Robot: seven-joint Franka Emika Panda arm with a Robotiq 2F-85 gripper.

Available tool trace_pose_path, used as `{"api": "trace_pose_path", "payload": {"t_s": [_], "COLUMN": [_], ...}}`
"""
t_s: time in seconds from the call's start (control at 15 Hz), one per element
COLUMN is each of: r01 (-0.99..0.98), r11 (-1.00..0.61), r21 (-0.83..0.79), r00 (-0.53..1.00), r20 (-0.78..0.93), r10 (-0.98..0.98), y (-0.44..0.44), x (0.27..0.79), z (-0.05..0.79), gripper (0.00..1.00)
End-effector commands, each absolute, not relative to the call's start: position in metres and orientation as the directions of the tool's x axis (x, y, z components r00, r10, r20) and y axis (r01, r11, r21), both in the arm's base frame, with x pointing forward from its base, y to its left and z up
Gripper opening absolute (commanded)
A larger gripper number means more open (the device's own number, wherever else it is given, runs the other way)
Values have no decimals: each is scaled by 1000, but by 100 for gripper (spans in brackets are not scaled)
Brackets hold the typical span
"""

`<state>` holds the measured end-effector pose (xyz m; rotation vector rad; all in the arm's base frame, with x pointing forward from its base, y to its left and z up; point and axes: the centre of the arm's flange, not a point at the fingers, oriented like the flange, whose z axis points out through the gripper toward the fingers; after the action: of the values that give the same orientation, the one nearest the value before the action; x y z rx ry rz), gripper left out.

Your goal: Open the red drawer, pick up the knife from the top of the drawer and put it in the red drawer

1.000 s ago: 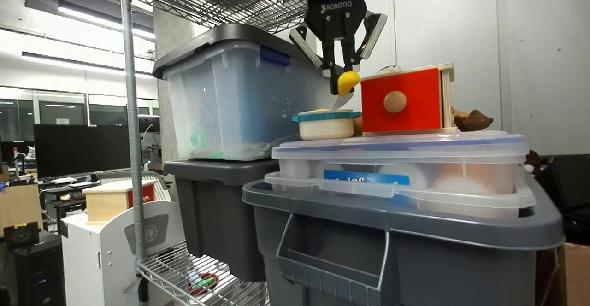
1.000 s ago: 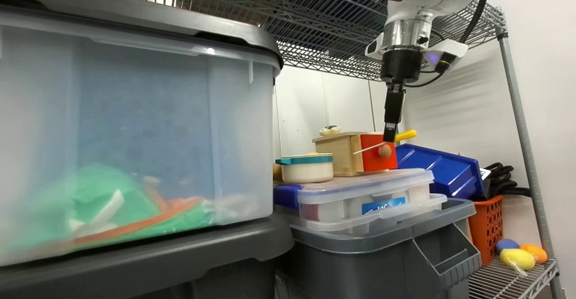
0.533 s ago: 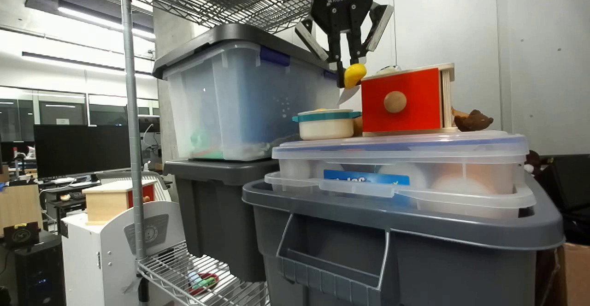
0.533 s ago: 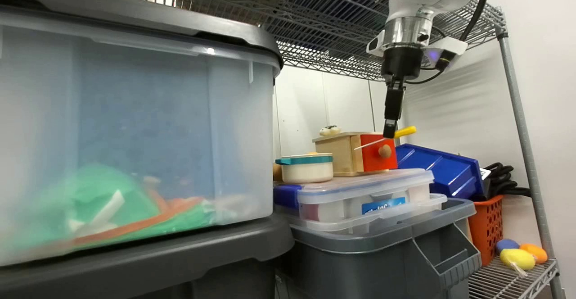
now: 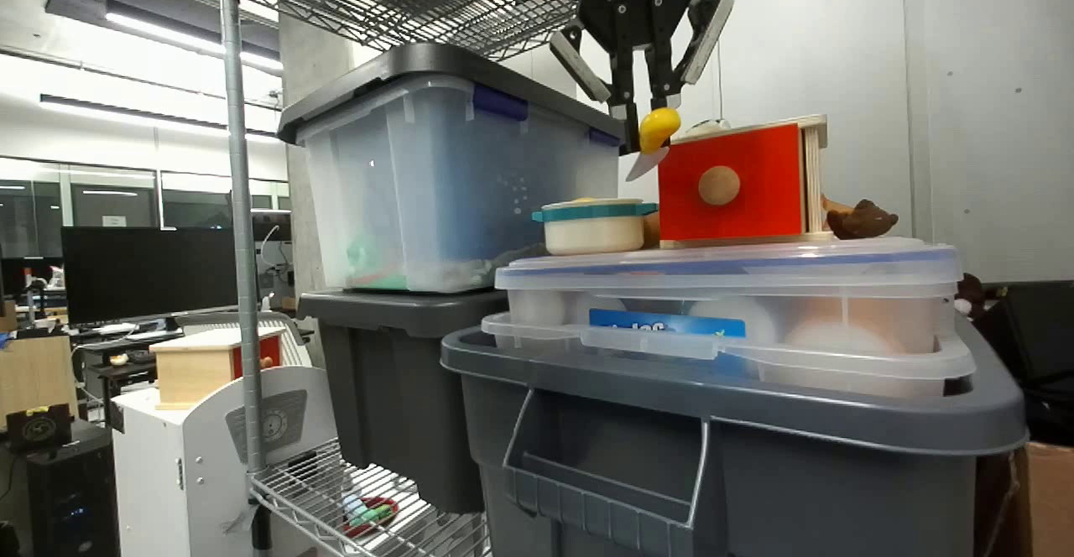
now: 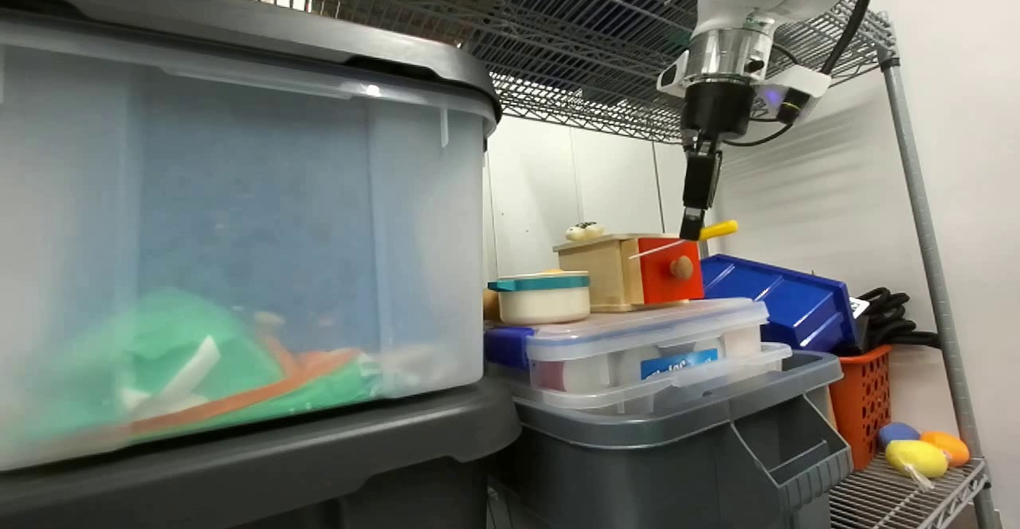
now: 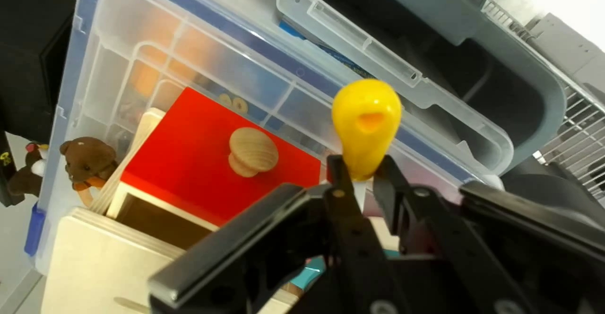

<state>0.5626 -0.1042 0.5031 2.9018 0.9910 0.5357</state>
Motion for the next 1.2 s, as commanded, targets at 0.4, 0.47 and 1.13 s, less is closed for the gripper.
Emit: {"api": "trace_pose_path", "payload": {"t_s": [0.4,0.47,1.13], "r01": [564,564,562], "r11": [-814,-814,-815], "r21": [139,137,142], "r00": [703,699,687], "r20": [437,446,469], "r10": [561,559,555], "y": [-120,-120,-111], "x": [573,573,557], "z": [495,494,520], "gripper": [5,5,5]}}
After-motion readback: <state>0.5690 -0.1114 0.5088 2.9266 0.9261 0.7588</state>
